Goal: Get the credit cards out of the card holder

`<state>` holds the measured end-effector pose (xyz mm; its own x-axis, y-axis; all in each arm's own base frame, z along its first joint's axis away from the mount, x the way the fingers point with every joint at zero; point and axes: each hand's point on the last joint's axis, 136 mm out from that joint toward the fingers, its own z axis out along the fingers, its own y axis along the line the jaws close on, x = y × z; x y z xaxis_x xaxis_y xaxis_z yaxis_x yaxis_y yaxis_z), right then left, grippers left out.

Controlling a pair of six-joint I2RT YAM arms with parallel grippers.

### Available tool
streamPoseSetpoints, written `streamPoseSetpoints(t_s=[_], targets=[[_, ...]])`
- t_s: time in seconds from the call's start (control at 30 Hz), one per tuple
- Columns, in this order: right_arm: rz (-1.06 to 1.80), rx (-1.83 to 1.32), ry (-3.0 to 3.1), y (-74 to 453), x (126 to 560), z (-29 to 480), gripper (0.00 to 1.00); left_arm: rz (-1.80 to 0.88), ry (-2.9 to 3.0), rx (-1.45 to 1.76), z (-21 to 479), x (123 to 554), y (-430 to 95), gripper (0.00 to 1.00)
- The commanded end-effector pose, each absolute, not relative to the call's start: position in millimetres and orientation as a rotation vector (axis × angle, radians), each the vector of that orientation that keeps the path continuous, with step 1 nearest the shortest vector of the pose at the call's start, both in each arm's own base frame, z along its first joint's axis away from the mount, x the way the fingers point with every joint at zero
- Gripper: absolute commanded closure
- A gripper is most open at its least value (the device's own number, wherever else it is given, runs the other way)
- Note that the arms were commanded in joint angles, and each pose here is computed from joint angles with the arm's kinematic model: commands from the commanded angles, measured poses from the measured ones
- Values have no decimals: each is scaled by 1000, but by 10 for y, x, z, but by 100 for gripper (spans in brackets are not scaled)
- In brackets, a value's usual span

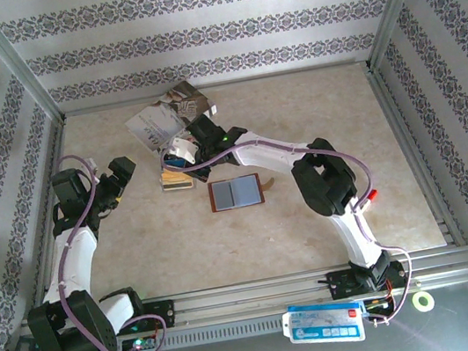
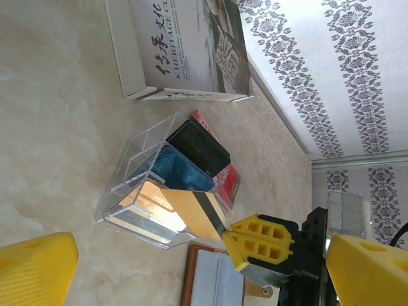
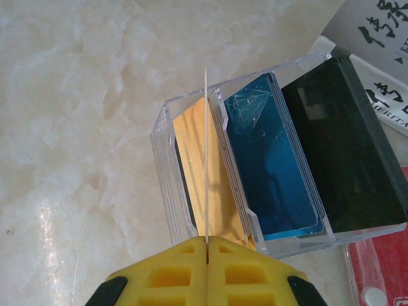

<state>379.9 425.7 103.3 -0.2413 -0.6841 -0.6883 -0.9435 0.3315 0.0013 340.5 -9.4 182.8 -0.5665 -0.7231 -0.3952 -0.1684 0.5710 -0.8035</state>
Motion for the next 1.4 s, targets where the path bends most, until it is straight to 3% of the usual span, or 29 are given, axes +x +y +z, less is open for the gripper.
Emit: streamPoseSetpoints(t_s=[0.0,0.5,1.0,1.1,1.23,1.37], targets=[[586,-1452,1969,4365,3790,1091,100,-949,2052,-684,1836,3411,-72,0],[638,-1535,1980,4412,3667,996,96,-948,2056,-675,1838,3397,-79,0],[554,-1485,2000,4404,3821,973,95,-942,2059,-674,1837,3383,-79,0],[562,-1494,2011,4396,3797,932,90,-942,2060,-675,1831,3380,-80,0],[527,-1452,2032,4370,3848,958,72,-940,2061,-670,1836,3382,-81,0],[499,-1342,2044,4324,3945,1170,69,-933,2063,-670,1830,3379,-76,0]])
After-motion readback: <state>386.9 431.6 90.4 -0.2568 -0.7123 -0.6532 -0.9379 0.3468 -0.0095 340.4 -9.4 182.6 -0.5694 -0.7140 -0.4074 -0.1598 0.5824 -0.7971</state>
